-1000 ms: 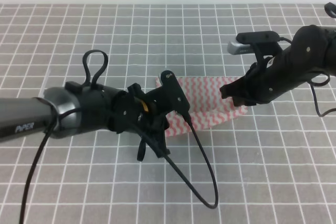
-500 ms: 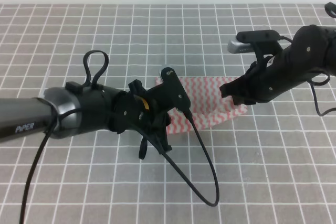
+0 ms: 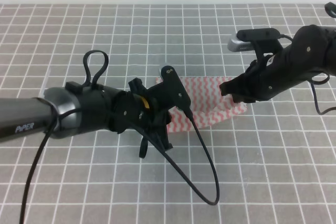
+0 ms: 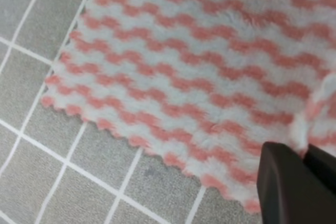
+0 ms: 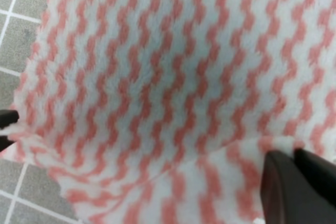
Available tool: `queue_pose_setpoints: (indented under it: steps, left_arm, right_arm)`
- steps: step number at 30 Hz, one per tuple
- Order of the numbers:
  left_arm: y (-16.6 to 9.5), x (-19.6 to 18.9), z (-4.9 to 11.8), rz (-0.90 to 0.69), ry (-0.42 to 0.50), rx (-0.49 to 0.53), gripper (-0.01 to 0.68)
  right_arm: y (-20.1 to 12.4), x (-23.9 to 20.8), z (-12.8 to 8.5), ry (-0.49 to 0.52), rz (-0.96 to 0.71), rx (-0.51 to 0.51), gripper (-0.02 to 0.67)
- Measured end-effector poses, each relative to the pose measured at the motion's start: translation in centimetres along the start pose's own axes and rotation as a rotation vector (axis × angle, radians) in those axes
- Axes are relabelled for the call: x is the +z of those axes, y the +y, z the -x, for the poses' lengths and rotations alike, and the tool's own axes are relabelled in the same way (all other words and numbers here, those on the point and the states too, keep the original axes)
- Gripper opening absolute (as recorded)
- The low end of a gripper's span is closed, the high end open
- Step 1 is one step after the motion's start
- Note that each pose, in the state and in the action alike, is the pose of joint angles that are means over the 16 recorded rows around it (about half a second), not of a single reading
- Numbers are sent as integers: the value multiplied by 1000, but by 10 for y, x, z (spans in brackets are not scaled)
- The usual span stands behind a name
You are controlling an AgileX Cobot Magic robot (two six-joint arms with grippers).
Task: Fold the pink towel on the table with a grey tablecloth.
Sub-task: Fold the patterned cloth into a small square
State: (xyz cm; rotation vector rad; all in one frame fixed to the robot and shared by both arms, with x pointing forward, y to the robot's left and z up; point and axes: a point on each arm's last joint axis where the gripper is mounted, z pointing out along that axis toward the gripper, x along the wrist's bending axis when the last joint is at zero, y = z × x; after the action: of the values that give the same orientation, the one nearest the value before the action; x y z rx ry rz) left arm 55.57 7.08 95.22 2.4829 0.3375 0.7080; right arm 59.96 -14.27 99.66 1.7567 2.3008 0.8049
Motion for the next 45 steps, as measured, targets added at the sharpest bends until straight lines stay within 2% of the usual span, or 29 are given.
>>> queue_pose_setpoints:
  steps: [14,26,45]
  left_arm:
    - [-2,-1,-9,11,32,-13,-1]
    - [7,7,-18,-6,5,-14,-1]
    - [10,24,-33,-17,8,-33,-1]
  right_arm:
    - [-3,-1,1,-14,-28,-14,-16]
    - [-6,-1,3,-35,-63,-10,-16]
    - [-2,4,11,-103,-14,-7,-16]
